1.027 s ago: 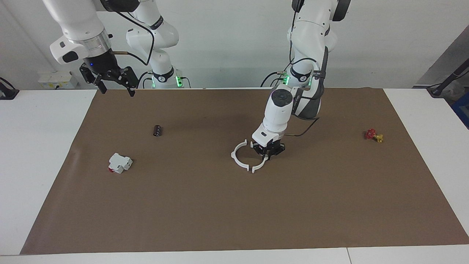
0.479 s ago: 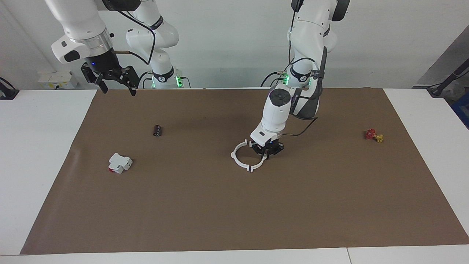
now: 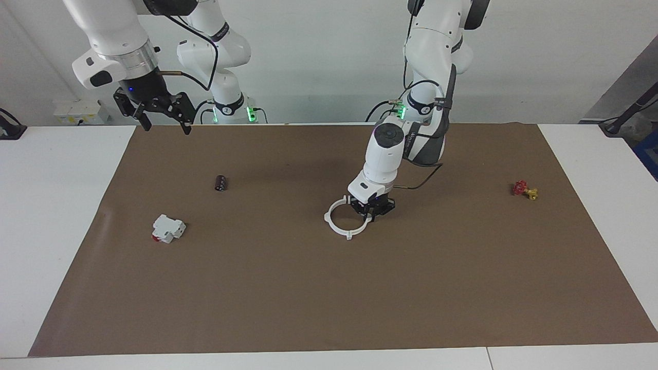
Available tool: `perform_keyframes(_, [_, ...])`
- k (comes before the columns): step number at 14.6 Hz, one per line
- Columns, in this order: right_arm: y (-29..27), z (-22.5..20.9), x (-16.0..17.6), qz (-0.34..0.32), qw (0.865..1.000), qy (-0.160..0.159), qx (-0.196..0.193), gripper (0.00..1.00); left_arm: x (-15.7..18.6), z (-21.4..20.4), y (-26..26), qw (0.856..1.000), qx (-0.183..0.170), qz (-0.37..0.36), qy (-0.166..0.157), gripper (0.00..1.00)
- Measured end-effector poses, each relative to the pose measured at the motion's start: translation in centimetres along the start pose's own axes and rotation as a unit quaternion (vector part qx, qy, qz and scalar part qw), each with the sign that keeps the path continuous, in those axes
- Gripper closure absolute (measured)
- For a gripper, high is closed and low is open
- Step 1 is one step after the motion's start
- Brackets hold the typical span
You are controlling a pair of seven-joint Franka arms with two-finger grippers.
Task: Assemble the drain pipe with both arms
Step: 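Press the held half-ring ends against the placed half-ring with the left gripper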
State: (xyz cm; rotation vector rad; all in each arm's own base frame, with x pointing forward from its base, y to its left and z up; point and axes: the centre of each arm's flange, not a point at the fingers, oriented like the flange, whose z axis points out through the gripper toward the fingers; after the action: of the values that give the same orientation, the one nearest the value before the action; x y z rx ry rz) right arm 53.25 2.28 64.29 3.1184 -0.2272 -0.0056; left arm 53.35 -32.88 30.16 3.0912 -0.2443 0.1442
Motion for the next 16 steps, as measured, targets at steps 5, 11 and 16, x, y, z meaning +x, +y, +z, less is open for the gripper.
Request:
perform_keyframes(5, [0.00, 0.00, 0.00, 0.000, 1.000, 0.000, 0.000, 0.00, -0.03, 0.00, 0.03, 1.000, 0.000, 0.000, -0.001, 0.80])
perform_keyframes(11, [0.00, 0.00, 0.00, 0.000, 1.000, 0.000, 0.000, 0.00, -0.32, -0.01, 0.23, 1.000, 0.004, -0.002, -0.009, 0.80])
perform_keyframes(16, [0.00, 0.00, 0.00, 0.000, 1.000, 0.000, 0.000, 0.00, -0.33, -0.01, 0.22, 1.000, 0.004, -0.010, -0.010, 0.80])
